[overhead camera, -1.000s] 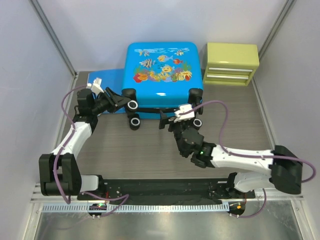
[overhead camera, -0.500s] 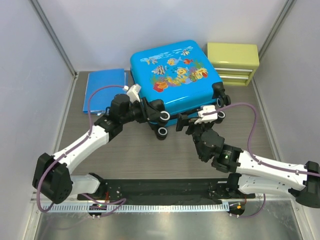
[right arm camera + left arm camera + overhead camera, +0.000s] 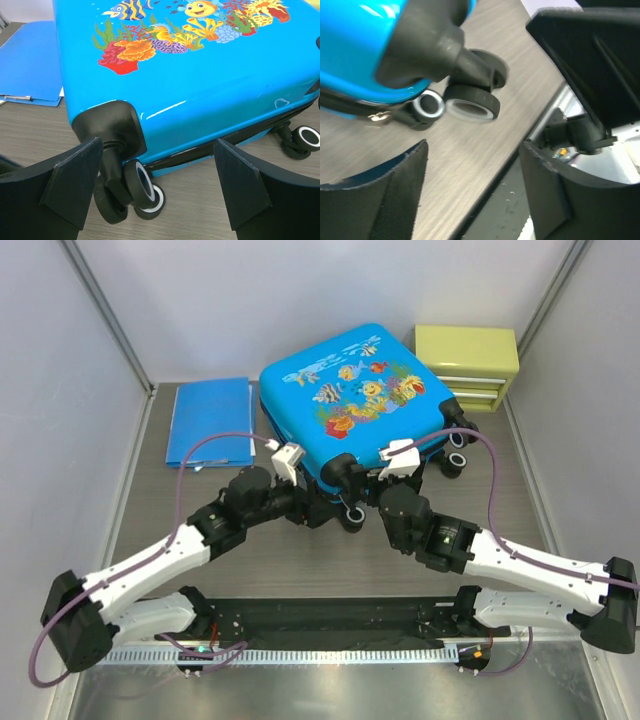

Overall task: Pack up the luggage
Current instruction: Zip the luggage at the center of the board.

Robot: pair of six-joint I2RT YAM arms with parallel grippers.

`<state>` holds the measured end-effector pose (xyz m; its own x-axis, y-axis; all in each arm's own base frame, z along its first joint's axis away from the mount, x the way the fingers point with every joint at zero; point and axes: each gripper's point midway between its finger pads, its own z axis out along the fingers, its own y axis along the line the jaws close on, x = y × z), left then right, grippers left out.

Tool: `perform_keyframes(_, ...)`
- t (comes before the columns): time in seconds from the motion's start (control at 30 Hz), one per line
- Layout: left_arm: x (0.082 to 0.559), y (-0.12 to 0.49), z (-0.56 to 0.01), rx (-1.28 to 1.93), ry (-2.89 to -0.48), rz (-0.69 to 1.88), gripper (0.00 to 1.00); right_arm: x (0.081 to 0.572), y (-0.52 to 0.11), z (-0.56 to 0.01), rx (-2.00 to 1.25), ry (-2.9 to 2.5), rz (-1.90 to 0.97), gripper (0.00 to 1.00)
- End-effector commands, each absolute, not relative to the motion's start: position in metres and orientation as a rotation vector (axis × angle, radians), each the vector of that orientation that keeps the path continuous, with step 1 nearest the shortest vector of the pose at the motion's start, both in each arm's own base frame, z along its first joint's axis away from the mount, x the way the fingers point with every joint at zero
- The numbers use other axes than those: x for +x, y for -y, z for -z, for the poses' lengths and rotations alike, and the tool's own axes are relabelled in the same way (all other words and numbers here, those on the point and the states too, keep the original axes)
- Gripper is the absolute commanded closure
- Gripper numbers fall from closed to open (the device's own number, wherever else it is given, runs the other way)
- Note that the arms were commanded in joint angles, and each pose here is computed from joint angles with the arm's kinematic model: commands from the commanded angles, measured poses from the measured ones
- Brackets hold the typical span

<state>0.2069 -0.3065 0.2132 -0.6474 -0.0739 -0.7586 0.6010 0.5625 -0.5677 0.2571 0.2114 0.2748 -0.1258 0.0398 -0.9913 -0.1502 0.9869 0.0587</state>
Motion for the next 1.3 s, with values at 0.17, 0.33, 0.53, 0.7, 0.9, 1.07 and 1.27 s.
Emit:
perform_keyframes(0.17,0.250,0.221,-0.200,0.278,-1.879,0.819,0.17,0.269,-0.222,-0.279,-0.148,-1.823,-0.286,0.00)
perform_keyframes(0.33,0.286,0.197,-0.186,0.233,-1.774,0.847,0.20,0.267,-0.232,-0.263,-0.227,-1.884,-0.327,0.00)
perform_keyframes(0.53,0.304,0.218,-0.185,0.438,-1.642,0.896,0.24,0.264,-0.233,-0.255,-0.282,-1.906,-0.329,0.00)
perform_keyframes(0.7,0.312,0.232,-0.181,0.580,-1.548,0.900,0.29,0.262,-0.230,-0.255,-0.315,-1.897,-0.328,0.00)
perform_keyframes(0.9,0.330,0.242,-0.174,0.604,-1.542,0.909,0.32,0.261,-0.228,-0.259,-0.336,-1.884,-0.334,0.00)
perform_keyframes(1.07,0.348,0.245,-0.165,0.602,-1.536,0.881,0.43,0.257,-0.225,-0.261,-0.365,-1.865,-0.345,0.00)
perform_keyframes(1.27,0.344,0.239,-0.154,0.595,-1.557,0.856,0.51,0.255,-0.221,-0.257,-0.363,-1.866,-0.339,0.00)
